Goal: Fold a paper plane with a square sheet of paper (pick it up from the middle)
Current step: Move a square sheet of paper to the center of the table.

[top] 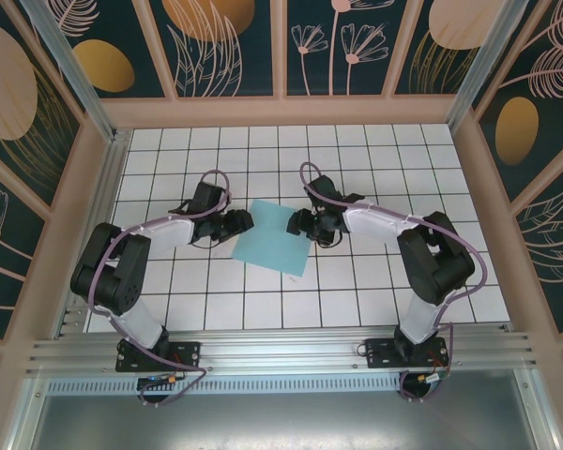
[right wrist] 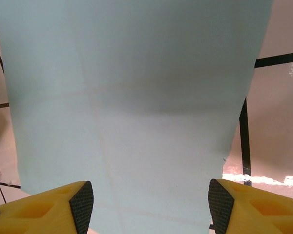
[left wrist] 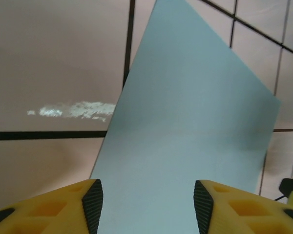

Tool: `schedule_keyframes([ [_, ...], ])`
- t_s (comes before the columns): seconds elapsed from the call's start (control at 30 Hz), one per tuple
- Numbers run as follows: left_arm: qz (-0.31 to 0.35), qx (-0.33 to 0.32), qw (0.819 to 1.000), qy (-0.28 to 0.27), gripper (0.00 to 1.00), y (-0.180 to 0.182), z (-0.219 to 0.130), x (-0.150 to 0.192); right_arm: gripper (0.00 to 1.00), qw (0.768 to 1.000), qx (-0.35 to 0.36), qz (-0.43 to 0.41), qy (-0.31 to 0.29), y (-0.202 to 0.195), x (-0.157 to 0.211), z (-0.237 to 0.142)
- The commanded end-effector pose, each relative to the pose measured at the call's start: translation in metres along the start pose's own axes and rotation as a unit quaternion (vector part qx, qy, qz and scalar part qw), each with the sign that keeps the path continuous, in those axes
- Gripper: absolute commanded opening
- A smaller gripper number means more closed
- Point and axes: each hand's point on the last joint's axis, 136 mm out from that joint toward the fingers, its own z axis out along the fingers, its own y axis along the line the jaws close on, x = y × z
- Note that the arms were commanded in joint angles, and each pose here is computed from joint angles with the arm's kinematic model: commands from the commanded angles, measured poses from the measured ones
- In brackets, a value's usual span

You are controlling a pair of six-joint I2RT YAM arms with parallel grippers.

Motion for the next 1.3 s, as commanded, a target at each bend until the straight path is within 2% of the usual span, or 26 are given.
schedule_keyframes([
  [0.0,-0.007,-0.065,0.997,0.033,0.56,0.022,0.000,0.019,0.67,1.000,-0.023,0.014,-0.013,0.015,-0.008,-0.004],
  [0.23,0.000,-0.066,0.993,0.097,0.54,0.022,0.006,0.063,0.67,1.000,-0.017,0.014,-0.018,0.009,-0.016,-0.006],
  [0.5,0.004,-0.064,0.988,0.137,0.54,0.013,0.003,0.107,0.67,1.000,-0.005,0.016,-0.024,-0.006,-0.020,-0.010],
  [0.6,0.002,-0.055,0.992,0.116,0.54,0.003,-0.002,0.098,0.66,1.000,0.001,0.018,-0.025,-0.012,-0.019,-0.014],
  [0.7,-0.007,-0.012,0.996,0.085,0.54,-0.024,-0.011,0.082,0.62,0.999,0.007,0.033,-0.014,-0.016,-0.009,-0.017],
  [0.83,-0.015,0.004,0.998,0.057,0.49,-0.036,-0.014,0.068,0.61,0.998,0.020,0.058,0.002,-0.025,0.014,-0.018],
  [1.07,-0.020,0.001,0.997,0.072,0.34,-0.031,0.005,0.071,0.66,0.997,0.052,0.056,0.012,-0.037,0.027,-0.012],
  [1.27,-0.026,-0.001,0.996,0.080,0.30,-0.026,0.018,0.074,0.72,0.996,0.069,0.050,0.024,-0.043,0.029,-0.004],
])
